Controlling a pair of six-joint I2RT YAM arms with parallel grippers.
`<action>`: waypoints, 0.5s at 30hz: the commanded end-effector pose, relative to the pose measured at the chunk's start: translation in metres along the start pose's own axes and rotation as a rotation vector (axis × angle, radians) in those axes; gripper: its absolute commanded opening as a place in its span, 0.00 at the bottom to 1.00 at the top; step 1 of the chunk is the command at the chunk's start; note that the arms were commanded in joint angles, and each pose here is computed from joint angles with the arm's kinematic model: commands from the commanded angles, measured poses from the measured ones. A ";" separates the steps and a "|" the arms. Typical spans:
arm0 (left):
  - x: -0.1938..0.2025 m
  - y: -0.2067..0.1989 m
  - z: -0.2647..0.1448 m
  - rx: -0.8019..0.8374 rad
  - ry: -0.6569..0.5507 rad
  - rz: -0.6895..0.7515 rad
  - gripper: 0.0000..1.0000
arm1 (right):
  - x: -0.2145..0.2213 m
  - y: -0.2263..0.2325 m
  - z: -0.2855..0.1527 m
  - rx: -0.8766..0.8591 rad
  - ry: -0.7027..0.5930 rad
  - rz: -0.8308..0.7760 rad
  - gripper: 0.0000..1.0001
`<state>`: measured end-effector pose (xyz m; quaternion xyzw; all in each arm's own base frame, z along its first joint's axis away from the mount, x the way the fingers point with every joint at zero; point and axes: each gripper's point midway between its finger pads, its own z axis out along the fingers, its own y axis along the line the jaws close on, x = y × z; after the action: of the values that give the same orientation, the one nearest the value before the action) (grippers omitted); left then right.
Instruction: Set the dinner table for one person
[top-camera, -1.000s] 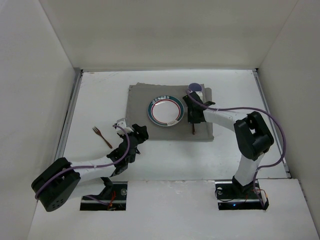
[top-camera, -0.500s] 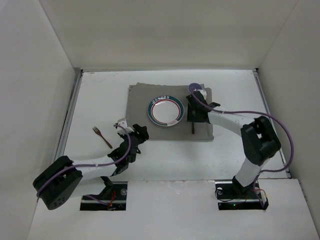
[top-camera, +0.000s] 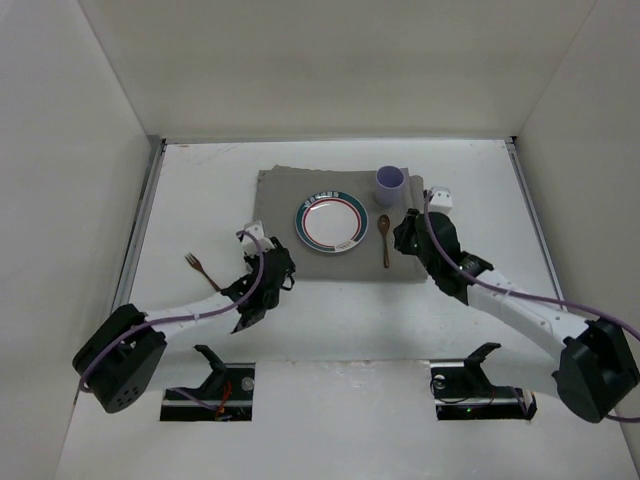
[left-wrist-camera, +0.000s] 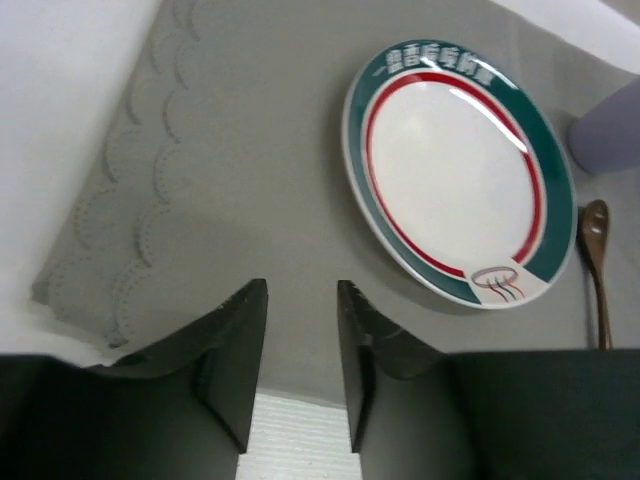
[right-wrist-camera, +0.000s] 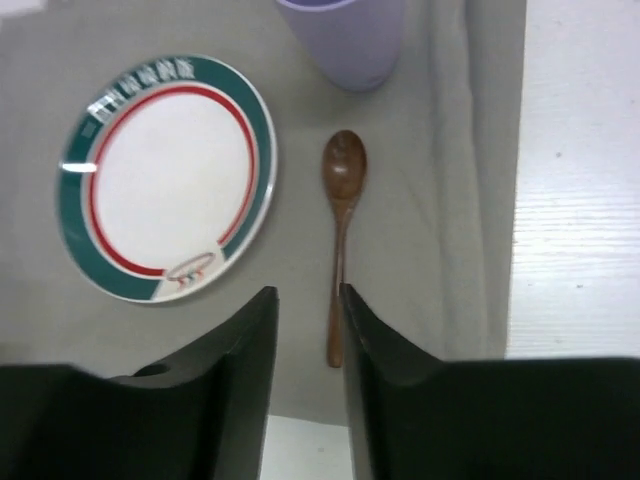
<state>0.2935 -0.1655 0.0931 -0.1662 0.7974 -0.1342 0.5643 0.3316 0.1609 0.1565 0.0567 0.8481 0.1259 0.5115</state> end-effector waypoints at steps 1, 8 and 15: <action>-0.008 0.022 -0.001 -0.125 0.056 0.006 0.29 | -0.034 0.031 -0.016 -0.125 -0.207 0.133 0.25; -0.015 0.109 -0.026 -0.425 0.197 -0.009 0.30 | -0.029 0.040 -0.033 -0.187 -0.283 0.179 0.18; -0.026 0.176 -0.048 -0.642 0.203 -0.067 0.40 | -0.013 0.042 -0.014 -0.160 -0.236 0.157 0.26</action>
<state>0.2586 -0.0107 0.0758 -0.3373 0.8288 0.0533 0.4433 0.3135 0.1896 0.1657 0.0820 0.7854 0.2087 0.5769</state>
